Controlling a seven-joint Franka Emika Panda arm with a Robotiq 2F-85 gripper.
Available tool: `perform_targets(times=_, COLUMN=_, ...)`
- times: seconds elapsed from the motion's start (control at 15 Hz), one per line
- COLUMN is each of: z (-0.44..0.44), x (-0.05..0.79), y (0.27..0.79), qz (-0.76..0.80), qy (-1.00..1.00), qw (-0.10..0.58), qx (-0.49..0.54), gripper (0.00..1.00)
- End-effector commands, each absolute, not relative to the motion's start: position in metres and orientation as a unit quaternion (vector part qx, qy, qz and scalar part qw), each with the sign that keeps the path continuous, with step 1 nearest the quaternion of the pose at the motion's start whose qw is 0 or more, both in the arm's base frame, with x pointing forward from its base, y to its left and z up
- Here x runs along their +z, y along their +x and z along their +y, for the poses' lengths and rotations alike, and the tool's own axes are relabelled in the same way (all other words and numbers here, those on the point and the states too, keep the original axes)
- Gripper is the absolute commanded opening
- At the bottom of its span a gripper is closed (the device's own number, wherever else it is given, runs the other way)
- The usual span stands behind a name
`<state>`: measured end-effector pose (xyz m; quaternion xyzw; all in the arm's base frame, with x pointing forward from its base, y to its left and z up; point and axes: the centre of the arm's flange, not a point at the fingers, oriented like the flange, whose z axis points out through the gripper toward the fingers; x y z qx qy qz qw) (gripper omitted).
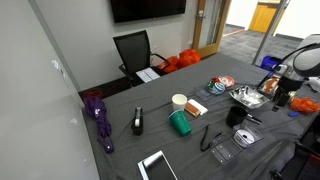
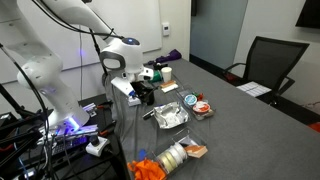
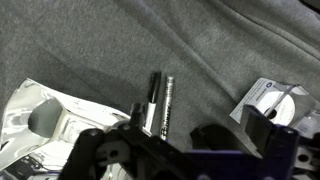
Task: Put the blue marker in the black mug.
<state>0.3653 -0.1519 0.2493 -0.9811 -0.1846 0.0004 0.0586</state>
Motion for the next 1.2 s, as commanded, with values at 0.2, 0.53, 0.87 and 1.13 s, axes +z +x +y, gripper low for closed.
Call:
perform_targets(times=0.2, z=-0.148, x=0.251, y=0.368, qz=-0.182, qy=-0.982, qw=0.056, qx=0.000, gripper=1.00)
perform_targets(times=0.53, z=-0.152, x=0.237, y=0.359, qz=-0.195, qy=-0.978, qw=0.063, qx=-0.038, gripper=1.00)
perform_targets(times=0.87, z=-0.160, x=0.213, y=0.346, qz=-0.212, qy=-0.973, qw=0.044, qx=-0.085, gripper=1.00)
perform_targets(times=1.13, z=-0.167, x=0.196, y=0.341, qz=-0.199, qy=-0.969, qw=0.059, qx=-0.132, gripper=1.00)
